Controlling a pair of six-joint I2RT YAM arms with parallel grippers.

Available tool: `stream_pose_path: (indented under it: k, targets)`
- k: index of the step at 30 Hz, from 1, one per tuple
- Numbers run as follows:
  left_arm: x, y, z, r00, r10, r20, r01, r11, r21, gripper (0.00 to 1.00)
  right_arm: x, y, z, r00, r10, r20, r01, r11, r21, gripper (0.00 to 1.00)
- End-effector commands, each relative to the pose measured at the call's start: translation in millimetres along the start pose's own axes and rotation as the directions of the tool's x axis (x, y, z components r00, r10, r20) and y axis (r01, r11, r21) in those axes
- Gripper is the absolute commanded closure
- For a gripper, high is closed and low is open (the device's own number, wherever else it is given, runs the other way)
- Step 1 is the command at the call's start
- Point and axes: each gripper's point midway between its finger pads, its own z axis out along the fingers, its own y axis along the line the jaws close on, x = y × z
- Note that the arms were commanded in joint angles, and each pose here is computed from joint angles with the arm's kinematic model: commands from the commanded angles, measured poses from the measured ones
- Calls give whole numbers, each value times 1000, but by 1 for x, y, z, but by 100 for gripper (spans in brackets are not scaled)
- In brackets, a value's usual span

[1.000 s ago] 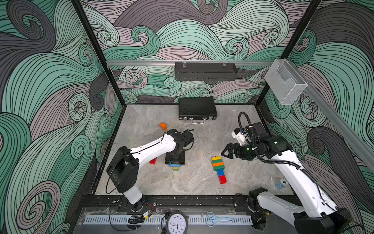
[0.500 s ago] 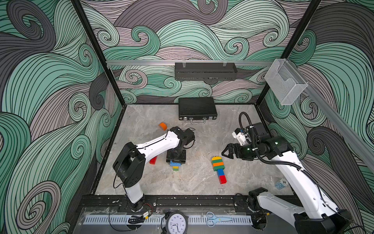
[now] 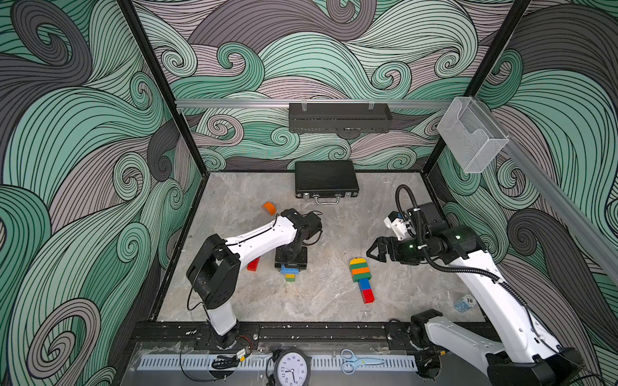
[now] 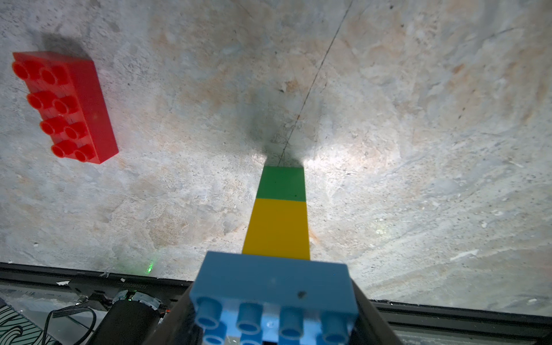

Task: Assemble an ice cream with lego
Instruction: Assemble the lego brick with the lego brick.

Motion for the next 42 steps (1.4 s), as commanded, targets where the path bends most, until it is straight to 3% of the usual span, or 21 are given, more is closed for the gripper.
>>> stream_pose_path:
  k: [1,10,25,32,42]
  targets:
    - [1,0,32,999,-15,-51,12,998,-54,89,1,-1,-2,1000,-8,1,8,1000,7,1]
    - [-2,-3,24,999,-25,-20,25,999,-21,61,1,-1,-3,1000,-15,5,15,1000,8,1]
    - [-8,-7,10,1000,-14,18,14,1000,-1,40,0,0,-4,1000,-19,9,19,1000,9,1]
    - [-9,-8,6,999,-17,32,17,1000,11,24,0,0,-4,1000,-20,11,20,1000,8,1]
    - [-9,-3,-6,998,-29,59,29,1000,12,7,2,0,-4,1000,-17,8,17,1000,5,1]
